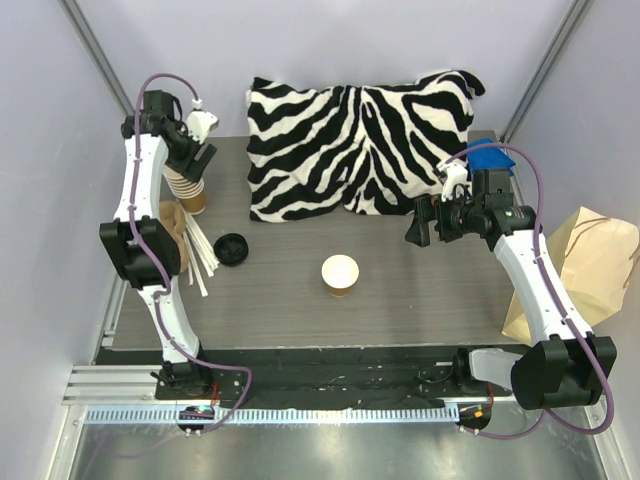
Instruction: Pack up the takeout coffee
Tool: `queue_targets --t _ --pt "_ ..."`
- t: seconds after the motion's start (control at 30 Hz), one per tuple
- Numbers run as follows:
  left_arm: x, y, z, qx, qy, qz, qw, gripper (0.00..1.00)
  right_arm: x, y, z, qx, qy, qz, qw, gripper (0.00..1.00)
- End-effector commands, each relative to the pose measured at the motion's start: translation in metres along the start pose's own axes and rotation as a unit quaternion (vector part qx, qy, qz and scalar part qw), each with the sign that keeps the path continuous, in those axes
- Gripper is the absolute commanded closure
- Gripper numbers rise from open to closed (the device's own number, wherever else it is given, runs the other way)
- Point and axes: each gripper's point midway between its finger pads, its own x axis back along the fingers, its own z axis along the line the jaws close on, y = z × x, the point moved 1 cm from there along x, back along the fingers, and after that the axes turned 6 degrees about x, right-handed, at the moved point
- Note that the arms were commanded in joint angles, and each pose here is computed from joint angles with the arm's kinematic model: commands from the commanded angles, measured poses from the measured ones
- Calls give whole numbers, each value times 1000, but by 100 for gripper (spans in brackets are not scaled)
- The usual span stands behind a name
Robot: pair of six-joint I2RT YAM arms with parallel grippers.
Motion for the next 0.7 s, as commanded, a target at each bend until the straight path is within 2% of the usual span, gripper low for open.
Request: queue_targets --t 0.0,0.17,0.3,0.37,0.47,0.67 --pt "-18 -1 2 -19 -8 -7 1000 26 -1 5 0 3 5 -9 1000 0" --pt "-41 -16 -2 -12 -19 20 1000 29 -2 5 -1 2 5 -7 1000 0" --pt "-52 -20 0 -7 -15 23 1000 41 -3 5 -1 2 5 -6 1000 0" --pt "-55 -21 0 -5 -14 25 1000 41 -3 5 -2 2 5 -5 1000 0" --pt "-55 -20 1 -3 -10 23 1000 50 -4 5 -2 2 5 -4 1000 0" --pt "-51 -13 6 5 2 13 1000 74 -5 4 -3 3 5 -4 1000 0"
